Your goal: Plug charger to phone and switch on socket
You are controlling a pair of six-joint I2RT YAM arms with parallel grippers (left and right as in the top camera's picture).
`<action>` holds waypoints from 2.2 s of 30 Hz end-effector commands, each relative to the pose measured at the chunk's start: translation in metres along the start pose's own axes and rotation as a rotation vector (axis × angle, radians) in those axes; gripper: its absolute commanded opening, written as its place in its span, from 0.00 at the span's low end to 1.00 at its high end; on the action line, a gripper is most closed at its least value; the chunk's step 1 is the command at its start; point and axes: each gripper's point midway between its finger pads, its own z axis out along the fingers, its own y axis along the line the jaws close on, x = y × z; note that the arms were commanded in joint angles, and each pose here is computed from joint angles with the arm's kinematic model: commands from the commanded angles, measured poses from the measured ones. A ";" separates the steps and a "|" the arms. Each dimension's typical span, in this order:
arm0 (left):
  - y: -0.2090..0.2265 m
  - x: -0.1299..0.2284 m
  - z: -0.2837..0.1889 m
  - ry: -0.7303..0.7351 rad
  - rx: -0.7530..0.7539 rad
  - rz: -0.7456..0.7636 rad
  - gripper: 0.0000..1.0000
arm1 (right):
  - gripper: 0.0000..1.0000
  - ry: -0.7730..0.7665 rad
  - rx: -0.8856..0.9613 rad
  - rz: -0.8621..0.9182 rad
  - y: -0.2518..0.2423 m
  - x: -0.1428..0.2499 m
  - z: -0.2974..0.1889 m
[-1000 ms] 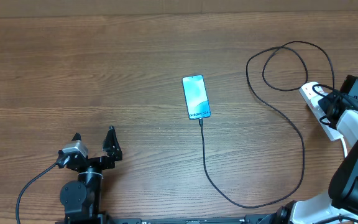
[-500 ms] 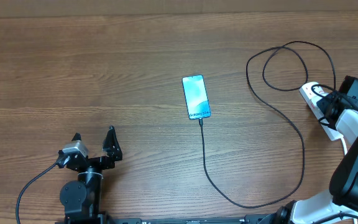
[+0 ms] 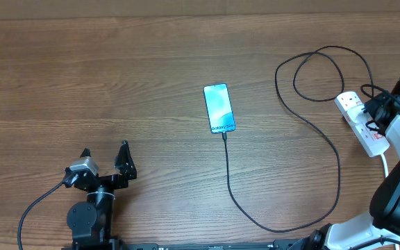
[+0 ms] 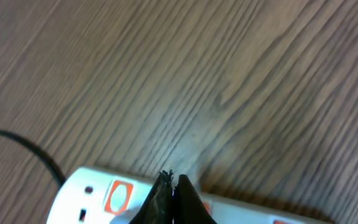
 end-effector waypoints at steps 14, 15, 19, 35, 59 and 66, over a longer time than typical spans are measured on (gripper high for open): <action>0.003 0.000 0.000 -0.005 -0.011 -0.010 1.00 | 0.04 0.053 -0.002 -0.020 -0.001 0.016 0.007; 0.003 0.000 0.000 -0.005 -0.011 -0.010 0.99 | 0.04 0.055 -0.001 -0.021 -0.002 0.016 0.007; 0.003 0.000 0.000 -0.005 -0.011 -0.010 1.00 | 0.04 0.056 0.038 -0.024 -0.009 0.018 0.009; 0.003 0.000 0.000 -0.005 -0.011 -0.010 1.00 | 0.04 0.115 0.036 -0.031 -0.010 0.032 0.009; 0.003 0.000 0.000 -0.005 -0.011 -0.010 0.99 | 0.04 0.131 -0.016 -0.043 -0.004 0.044 0.013; 0.003 0.000 0.000 -0.005 -0.011 -0.010 0.99 | 0.04 0.135 -0.020 -0.067 -0.004 0.045 0.013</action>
